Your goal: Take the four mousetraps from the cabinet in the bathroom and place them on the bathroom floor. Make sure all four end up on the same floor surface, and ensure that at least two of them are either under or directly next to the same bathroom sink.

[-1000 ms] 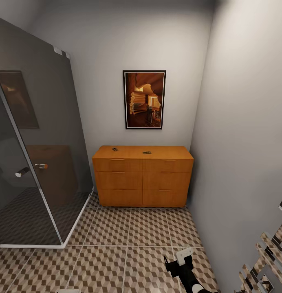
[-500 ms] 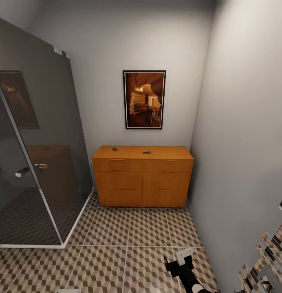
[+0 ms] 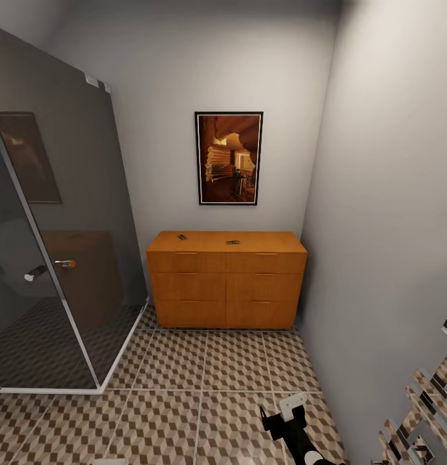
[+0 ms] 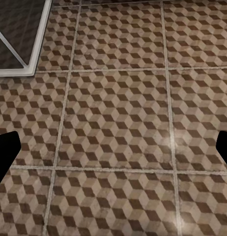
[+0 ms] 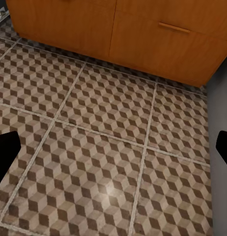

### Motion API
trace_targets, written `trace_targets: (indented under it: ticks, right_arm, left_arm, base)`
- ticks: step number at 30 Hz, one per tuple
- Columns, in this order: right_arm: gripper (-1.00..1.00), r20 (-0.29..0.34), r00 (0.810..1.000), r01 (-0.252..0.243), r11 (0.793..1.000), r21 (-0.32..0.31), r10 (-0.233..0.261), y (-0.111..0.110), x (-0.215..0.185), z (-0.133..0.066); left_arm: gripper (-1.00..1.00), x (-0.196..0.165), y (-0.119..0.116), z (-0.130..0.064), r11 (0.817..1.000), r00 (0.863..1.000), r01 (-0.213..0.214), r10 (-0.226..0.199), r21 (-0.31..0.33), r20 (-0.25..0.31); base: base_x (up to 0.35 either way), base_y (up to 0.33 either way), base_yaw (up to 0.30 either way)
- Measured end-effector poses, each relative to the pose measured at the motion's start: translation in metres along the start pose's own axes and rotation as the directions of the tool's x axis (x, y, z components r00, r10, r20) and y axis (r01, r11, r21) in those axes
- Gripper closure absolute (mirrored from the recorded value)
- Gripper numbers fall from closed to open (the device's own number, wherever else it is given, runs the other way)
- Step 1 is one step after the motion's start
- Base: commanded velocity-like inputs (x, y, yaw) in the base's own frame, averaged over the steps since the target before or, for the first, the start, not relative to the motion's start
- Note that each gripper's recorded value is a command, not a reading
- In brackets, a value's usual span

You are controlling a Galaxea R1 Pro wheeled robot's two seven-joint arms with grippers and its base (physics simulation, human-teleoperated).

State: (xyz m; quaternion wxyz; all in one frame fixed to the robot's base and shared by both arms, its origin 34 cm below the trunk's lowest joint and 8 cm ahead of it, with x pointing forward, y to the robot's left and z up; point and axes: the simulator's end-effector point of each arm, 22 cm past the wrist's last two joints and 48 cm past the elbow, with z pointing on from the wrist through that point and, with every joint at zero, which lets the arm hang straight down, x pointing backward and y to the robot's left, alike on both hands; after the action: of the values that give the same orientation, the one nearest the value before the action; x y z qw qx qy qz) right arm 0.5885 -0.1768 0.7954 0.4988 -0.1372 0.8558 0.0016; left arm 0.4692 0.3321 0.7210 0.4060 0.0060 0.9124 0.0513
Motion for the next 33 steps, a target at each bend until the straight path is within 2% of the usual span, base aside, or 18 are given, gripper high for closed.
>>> trace_targets:
  ticks: [33]
  right_arm:
    - [-1.0,0.0,1.0,0.0,1.0,0.0,0.0,0.0,0.0,0.0]
  left_arm:
    - [-1.0,0.0,0.0,0.0,1.0,1.0,0.0,0.0,0.0,0.0]
  base:
    - [0.0,0.0,0.0]
